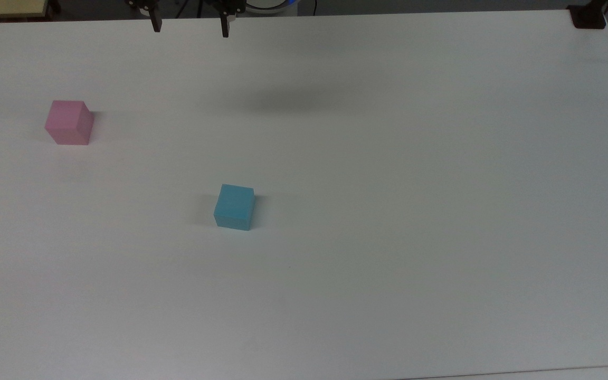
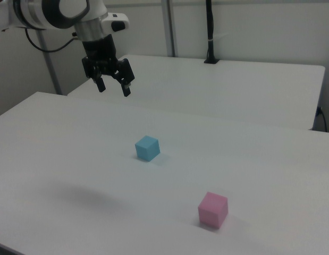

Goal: Put blue cube on pink cube

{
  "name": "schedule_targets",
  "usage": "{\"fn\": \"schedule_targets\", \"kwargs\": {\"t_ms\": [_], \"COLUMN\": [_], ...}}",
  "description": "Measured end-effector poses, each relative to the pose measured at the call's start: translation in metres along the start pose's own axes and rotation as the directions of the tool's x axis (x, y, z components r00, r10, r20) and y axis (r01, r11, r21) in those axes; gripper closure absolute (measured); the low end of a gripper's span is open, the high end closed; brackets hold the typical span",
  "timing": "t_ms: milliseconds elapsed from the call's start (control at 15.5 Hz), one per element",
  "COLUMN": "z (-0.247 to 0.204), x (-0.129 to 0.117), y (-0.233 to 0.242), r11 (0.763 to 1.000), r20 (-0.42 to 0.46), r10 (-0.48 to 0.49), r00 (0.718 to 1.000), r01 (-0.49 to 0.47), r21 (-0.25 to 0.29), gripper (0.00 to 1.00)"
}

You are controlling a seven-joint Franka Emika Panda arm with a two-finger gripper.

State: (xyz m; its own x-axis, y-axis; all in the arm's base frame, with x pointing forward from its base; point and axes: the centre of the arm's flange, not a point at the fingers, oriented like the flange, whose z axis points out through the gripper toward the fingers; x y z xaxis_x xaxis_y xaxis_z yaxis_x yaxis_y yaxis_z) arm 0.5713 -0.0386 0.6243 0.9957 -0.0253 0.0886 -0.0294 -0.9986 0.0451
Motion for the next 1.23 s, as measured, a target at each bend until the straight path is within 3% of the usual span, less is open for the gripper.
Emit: {"fn": "schedule_targets", "kwargs": {"t_ms": [1226], "z": [0.0063], "x": [0.001], "y": [-0.0005], "r11": [1.0], "r20": [0.013], "r10": [-0.018], "r00": [1.0], "r01": [0.018], "r21": [0.002], "gripper": [0.0]}}
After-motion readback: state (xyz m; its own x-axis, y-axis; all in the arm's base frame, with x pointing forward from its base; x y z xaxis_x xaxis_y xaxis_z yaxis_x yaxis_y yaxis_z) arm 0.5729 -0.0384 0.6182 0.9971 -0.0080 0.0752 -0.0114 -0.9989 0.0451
